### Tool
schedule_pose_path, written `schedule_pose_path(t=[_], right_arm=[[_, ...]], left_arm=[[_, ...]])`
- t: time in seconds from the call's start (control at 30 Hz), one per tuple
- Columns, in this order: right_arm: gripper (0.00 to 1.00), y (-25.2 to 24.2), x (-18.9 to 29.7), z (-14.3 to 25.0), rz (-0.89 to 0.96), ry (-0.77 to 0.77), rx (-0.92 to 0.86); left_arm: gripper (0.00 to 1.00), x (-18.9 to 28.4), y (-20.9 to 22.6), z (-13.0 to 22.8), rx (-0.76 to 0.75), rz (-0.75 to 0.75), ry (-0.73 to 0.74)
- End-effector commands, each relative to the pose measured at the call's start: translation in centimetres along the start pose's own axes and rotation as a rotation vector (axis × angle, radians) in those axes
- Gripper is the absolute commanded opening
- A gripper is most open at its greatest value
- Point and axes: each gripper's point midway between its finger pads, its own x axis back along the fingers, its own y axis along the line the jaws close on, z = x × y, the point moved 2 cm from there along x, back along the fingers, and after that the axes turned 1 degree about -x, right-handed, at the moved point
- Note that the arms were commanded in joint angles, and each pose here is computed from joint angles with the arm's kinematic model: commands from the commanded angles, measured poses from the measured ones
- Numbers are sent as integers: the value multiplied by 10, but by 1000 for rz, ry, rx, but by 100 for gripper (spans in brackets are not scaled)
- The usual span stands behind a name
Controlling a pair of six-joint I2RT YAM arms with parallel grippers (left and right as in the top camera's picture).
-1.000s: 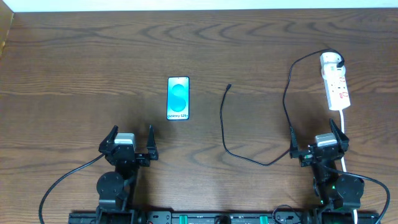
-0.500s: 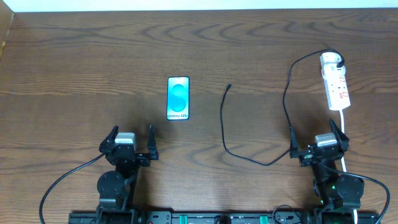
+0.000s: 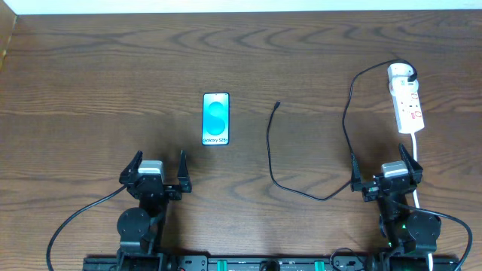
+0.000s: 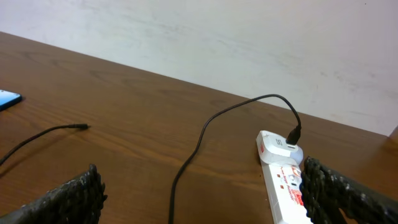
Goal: Plug charger to phone and switch on socket
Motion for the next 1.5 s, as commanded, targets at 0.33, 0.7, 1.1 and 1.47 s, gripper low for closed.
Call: schedule_pose_path(t=[0.33,0.7,1.1,1.47], right_arm=[[99,2,0,0,-11,-3,-12],[99,2,0,0,-11,-3,-12],[99,2,0,0,-11,-3,-12],[99,2,0,0,-11,-3,-12]], left_arm=[[98,1,-5,-70,18,37,-33],[98,-31,-11,-116,21,78,78],[98,-83,-17,-157,36,115,375],[98,-118,-39,-182,68,221,638]])
